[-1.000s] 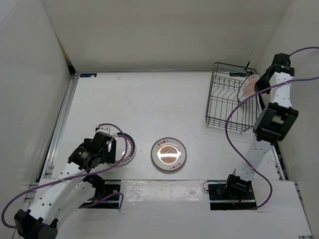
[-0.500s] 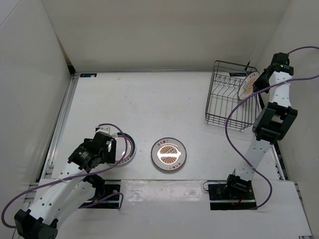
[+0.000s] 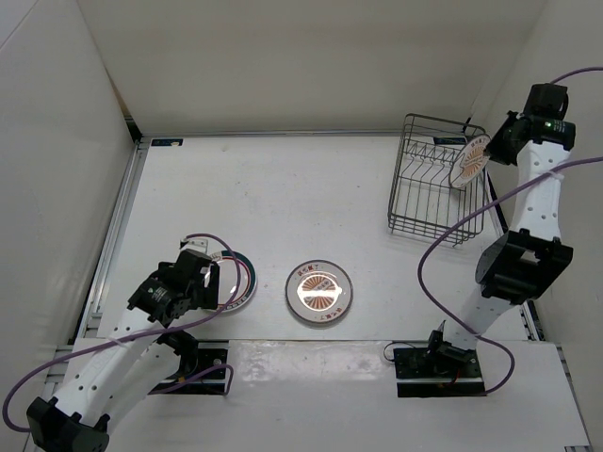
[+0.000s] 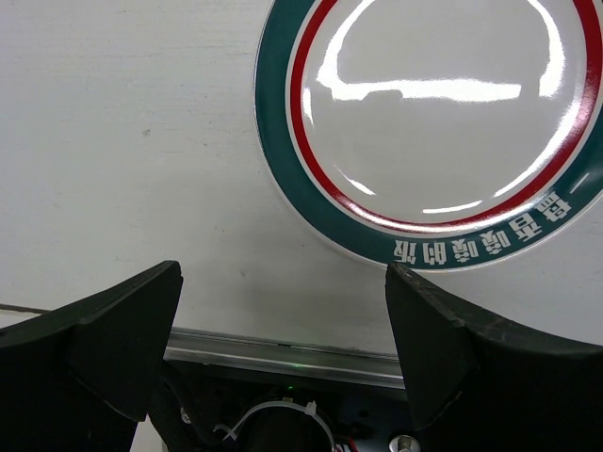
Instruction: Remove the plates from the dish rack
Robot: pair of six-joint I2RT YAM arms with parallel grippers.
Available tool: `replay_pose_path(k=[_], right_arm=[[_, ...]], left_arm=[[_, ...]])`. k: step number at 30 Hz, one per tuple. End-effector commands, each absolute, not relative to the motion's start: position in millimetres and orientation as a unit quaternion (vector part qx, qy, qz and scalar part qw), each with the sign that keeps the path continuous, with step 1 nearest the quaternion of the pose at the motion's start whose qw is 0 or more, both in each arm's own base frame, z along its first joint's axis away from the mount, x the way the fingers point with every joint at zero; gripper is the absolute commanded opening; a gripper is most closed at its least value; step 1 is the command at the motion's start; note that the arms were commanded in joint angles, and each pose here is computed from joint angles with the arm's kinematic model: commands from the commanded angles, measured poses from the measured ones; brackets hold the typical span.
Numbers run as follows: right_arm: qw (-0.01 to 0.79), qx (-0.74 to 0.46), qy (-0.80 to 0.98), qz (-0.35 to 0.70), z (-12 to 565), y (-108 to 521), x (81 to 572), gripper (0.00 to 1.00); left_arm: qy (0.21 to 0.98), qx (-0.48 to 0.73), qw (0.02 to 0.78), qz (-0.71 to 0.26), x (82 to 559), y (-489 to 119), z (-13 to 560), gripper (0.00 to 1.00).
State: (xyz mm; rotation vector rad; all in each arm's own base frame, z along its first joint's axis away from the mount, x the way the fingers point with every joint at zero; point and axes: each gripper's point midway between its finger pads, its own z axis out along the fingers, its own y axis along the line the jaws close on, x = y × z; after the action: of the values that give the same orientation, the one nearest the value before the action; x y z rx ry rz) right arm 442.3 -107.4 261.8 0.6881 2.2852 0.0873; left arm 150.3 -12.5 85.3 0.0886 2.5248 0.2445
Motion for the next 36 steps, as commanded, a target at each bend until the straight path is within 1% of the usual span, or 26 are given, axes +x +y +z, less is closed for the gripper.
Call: replay_pose_path(k=[1, 2, 3, 4, 6, 8, 10, 11, 13, 14, 15, 19, 21, 22, 23, 25, 27, 28, 29, 31, 32, 33, 36], right_arm=[[0.369, 0.271, 0.889, 0.007, 257, -122, 434, 0.27], [0.367, 0.274, 0.889, 0.009, 254, -124, 435, 0.47], [0.360, 0.266, 0.893, 0.037, 248, -115, 440, 0.70], [0.354, 0.272, 0.893, 0.046, 242, -115, 445, 0.74], [0.336, 0.280, 0.897, 0.064, 225, -113, 454, 0.78], [0.345, 0.288, 0.892, 0.054, 227, -120, 463, 0.78], [0.322, 0.311, 0.894, 0.017, 206, -136, 466, 0.77], [0.331, 0.312, 0.890, 0.012, 211, -140, 471, 0.77], [0.324, 0.316, 0.892, 0.005, 197, -143, 479, 0.74], [0.321, 0.318, 0.892, 0.001, 189, -146, 489, 0.74], [0.315, 0.324, 0.892, -0.012, 185, -149, 488, 0.72], [0.322, 0.330, 0.886, -0.044, 174, -160, 497, 0.66], [0.327, 0.333, 0.883, -0.051, 163, -163, 499, 0.66], [0.332, 0.333, 0.881, -0.054, 164, -164, 499, 0.66], [0.332, 0.335, 0.880, -0.051, 153, -165, 499, 0.64], [0.356, 0.332, 0.872, -0.048, 154, -168, 511, 0.62], [0.362, 0.321, 0.874, -0.042, 147, -168, 520, 0.59], [0.362, 0.319, 0.875, -0.043, 145, -169, 521, 0.57], [0.365, 0.320, 0.874, -0.040, 144, -168, 524, 0.51], [0.368, 0.321, 0.872, -0.039, 142, -170, 528, 0.44], [0.370, 0.322, 0.870, -0.039, 142, -171, 530, 0.39], [0.375, 0.321, 0.869, -0.036, 144, -170, 532, 0.32], [0.383, 0.318, 0.866, -0.036, 149, -170, 538, 0.28]], left_arm=[[0.945, 0.031, 0.314, 0.084, 155, -15, 92, 1.00], [0.944, 0.031, 0.317, 0.084, 156, -15, 94, 1.00], [0.945, 0.033, 0.313, 0.086, 154, -14, 92, 1.00], [0.945, 0.030, 0.314, 0.086, 154, -14, 93, 1.00], [0.945, 0.029, 0.313, 0.090, 154, -13, 93, 1.00], [0.944, 0.026, 0.315, 0.091, 153, -11, 94, 1.00], [0.943, 0.022, 0.319, 0.093, 154, -10, 95, 1.00], [0.943, 0.020, 0.320, 0.094, 154, -10, 95, 1.00], [0.940, 0.018, 0.326, 0.095, 155, -9, 96, 1.00], [0.941, 0.018, 0.325, 0.096, 154, -8, 96, 1.00], [0.941, 0.018, 0.325, 0.097, 154, -8, 95, 1.00], [0.942, 0.019, 0.319, 0.099, 154, -8, 94, 1.00], [0.943, 0.023, 0.317, 0.100, 155, -9, 92, 1.00], [0.947, 0.030, 0.303, 0.100, 152, -9, 89, 1.00], [0.946, 0.030, 0.307, 0.097, 155, -12, 89, 1.00], [0.949, 0.036, 0.300, 0.093, 156, -15, 88, 1.00], [0.950, 0.039, 0.296, 0.093, 156, -16, 87, 1.00], [0.951, 0.042, 0.292, 0.094, 156, -16, 86, 1.00], [0.952, 0.042, 0.288, 0.097, 156, -15, 85, 1.00], [0.952, 0.042, 0.287, 0.097, 156, -16, 86, 1.00], [0.951, 0.041, 0.290, 0.096, 157, -16, 86, 1.00], [0.951, 0.042, 0.290, 0.097, 156, -16, 86, 1.00], [0.950, 0.042, 0.295, 0.095, 157, -16, 86, 1.00]])
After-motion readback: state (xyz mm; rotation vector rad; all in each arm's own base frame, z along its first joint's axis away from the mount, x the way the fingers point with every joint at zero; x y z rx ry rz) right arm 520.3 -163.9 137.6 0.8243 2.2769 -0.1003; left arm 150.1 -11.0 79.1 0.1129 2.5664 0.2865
